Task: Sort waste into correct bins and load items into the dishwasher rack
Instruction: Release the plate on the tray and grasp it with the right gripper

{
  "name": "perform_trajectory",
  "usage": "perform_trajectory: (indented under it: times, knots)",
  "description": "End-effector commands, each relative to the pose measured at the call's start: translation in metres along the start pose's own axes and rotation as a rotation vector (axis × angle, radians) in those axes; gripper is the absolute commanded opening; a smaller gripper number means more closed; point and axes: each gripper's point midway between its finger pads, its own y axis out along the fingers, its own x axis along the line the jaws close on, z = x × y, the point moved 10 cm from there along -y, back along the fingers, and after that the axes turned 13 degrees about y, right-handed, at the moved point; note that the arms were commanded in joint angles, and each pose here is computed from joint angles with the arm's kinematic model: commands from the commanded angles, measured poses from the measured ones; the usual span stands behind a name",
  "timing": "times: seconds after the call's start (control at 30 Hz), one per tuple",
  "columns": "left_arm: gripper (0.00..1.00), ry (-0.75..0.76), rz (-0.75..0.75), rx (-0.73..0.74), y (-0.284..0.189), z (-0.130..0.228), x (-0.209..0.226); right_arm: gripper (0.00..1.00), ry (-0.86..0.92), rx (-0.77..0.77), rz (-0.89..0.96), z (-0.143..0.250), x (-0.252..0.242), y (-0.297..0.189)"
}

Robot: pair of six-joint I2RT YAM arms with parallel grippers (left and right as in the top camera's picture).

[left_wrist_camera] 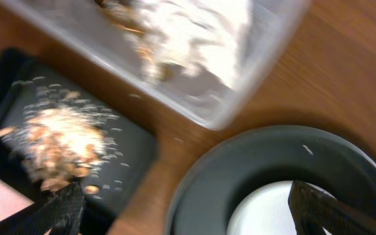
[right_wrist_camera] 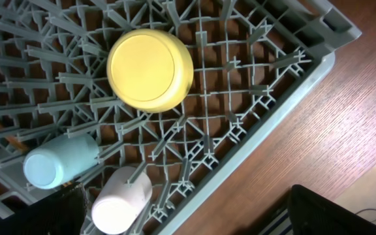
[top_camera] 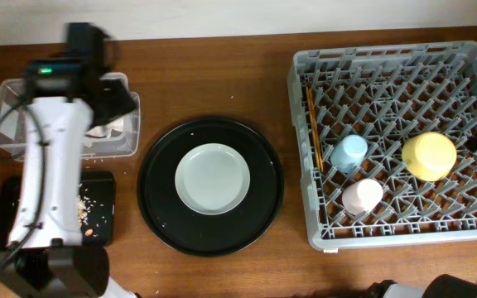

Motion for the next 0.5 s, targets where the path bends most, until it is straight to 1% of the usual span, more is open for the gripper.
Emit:
perform_trajectory:
  times: [0.0,0.03,0.07,0.1,0.13,0.17,0.23,0.3,0.33,0.37,0.4,0.43,0.47]
  knots:
    - [0.99,-0.109,-0.05,0.016,0.003,-0.006,0.043,0.99,0.044,0.063,-0.15,0.005,0.01,-0.004]
    - [0.99,-0.146,-0.065,0.021,0.006,-0.008,0.056,0.99,0.053,0.178,-0.245,0.017,0.015,-0.006]
    - [0.99,-0.156,-0.068,0.023,0.007,-0.008,0.06,0.99,0.049,0.247,-0.335,0.023,0.021,-0.009]
    - [0.99,-0.158,-0.068,0.022,0.006,-0.008,0.06,0.99,-0.093,0.312,-0.519,0.033,0.036,-0.016]
    - [0.99,-0.157,-0.069,0.022,0.007,-0.008,0.06,0.99,-0.261,0.352,-0.641,0.046,0.052,-0.021]
    - [0.99,-0.157,-0.069,0.022,0.006,-0.008,0.06,0.99,-0.356,0.385,-0.667,0.059,0.064,-0.023]
    - [0.99,-0.157,-0.069,0.022,0.006,-0.008,0.06,0.99,-0.635,0.456,-0.632,0.109,0.105,-0.026]
    - [0.99,-0.157,-0.069,0.022,0.006,-0.008,0.06,1.0,-0.933,0.469,-0.572,0.173,0.146,-0.023]
    - [0.99,-0.157,-0.069,0.022,0.006,-0.008,0.06,0.98,-0.964,0.435,-0.488,0.2,0.162,-0.014]
    - [0.99,-0.157,-0.069,0.022,0.006,-0.008,0.06,0.78,-0.956,0.336,-0.382,0.224,0.183,-0.004]
    - [0.99,-0.158,-0.069,0.022,0.006,-0.008,0.06,0.66,-1.015,0.319,-0.373,0.248,0.198,0.003]
    - [0.99,-0.157,-0.069,0.022,0.006,-0.008,0.06,0.63,-1.047,0.313,-0.426,0.274,0.218,0.009]
    - [0.99,-0.157,-0.069,0.022,0.006,-0.008,0.06,0.55,-1.01,0.323,-0.428,0.287,0.231,0.019]
